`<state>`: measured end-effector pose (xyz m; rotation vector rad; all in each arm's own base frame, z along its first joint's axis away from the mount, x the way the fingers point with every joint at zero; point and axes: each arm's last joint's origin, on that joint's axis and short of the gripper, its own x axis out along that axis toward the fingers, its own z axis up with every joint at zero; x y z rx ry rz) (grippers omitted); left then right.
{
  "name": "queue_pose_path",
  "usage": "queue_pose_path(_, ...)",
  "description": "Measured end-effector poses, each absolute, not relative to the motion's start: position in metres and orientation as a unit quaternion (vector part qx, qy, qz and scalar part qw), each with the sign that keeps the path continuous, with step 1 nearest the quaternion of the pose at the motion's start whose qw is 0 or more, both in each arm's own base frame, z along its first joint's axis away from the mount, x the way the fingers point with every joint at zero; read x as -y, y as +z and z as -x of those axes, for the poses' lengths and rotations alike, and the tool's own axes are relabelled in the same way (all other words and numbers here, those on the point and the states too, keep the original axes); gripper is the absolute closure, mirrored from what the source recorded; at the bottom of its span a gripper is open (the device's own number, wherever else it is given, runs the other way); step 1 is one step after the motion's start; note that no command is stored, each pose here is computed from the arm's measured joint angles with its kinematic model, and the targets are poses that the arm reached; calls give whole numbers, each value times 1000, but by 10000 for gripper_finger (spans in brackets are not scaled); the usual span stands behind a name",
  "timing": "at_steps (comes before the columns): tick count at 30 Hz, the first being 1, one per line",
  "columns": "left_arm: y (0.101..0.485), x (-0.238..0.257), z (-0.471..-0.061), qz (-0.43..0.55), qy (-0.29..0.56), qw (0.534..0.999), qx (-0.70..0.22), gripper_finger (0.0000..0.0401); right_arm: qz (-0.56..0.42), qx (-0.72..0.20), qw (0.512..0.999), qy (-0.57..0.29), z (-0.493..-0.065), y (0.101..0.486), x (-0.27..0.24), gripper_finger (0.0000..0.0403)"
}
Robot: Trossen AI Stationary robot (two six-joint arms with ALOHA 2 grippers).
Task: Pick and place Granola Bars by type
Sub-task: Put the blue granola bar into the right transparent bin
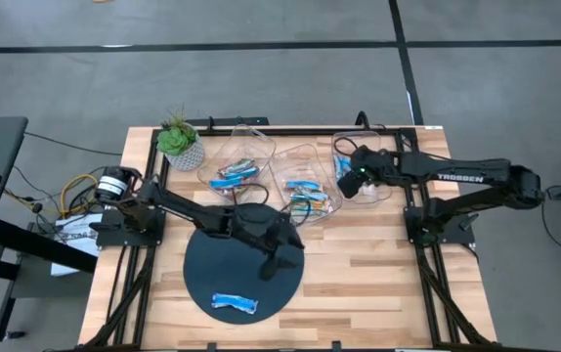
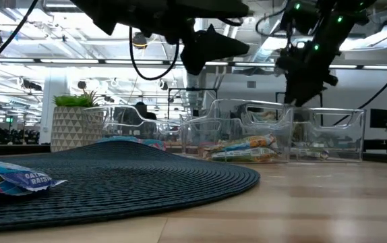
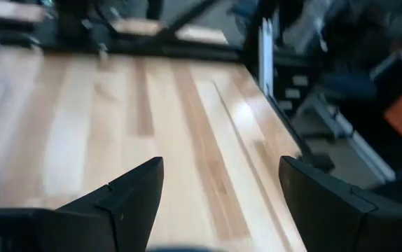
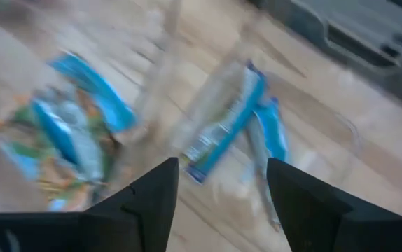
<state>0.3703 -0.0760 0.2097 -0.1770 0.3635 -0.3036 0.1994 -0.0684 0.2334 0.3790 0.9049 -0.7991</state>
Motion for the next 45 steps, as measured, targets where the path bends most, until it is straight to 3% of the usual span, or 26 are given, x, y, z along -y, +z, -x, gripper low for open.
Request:
queue_pose_path(8,201,107,-358,41,-170,931,-321,124,-157,-317,889,-292,-200,266,36,200)
queue_pose_path(14,225,135,-342,-63,-107,885,-450,124,-154,-258,928,-220,-202,282,8,206)
queue_pose_path(24,241,184,-311,-34,-99,855,-508,124,-151,-200,961,-120,-213,292,-34,215)
queue_pose_path(32,238,215,-288,9,-81,847,-526,124,-132,-186,966,-122,-208,293,-52,222)
queue_pose_path(45,191,233,-289,-12,-33,819,-572,124,-143,-165,968,-123,-208,296,-57,227)
